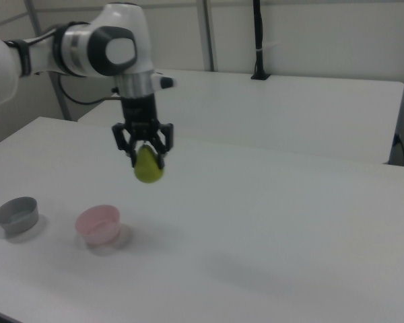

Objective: Pick up a pear from the bowl
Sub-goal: 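Lift the pear out of the pink bowl and carry it aside, then lower the pear onto the table beside the pink bowl and release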

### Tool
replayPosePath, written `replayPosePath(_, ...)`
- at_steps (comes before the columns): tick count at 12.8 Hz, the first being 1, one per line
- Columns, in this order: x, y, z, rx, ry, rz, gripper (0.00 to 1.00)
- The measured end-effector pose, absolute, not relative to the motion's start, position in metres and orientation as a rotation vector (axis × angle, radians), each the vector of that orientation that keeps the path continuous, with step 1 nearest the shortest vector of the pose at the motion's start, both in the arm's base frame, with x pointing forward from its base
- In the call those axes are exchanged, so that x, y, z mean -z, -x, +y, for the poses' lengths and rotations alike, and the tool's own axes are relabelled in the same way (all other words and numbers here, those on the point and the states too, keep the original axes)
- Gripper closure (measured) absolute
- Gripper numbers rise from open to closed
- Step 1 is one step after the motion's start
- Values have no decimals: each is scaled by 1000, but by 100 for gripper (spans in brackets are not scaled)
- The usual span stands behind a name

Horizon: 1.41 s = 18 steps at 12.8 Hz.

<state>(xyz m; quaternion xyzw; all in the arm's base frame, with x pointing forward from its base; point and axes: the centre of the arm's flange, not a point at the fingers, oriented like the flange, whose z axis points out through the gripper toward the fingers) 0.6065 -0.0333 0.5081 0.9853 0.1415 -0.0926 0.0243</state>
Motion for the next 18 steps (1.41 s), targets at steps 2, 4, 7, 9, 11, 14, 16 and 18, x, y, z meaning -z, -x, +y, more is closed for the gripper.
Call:
replayPosePath(2, -486, -618, -65, 272, -3060, 376, 32)
replayPosePath(4, -459, -628, -65, 301, -3049, 389, 32)
replayPosePath(7, -398, -648, -48, 359, -2985, 409, 32)
replayPosePath(9, -358, -658, -25, 389, -2946, 410, 33)
replayPosePath(11, -330, -663, -7, 400, -2904, 395, 33)
replayPosePath(14, -324, -665, -6, 398, -2890, 381, 30)
replayPosePath(16, -330, -667, -16, 381, -2889, 353, 3)
replayPosePath(18, -353, -671, -20, 325, -2892, 335, 0)
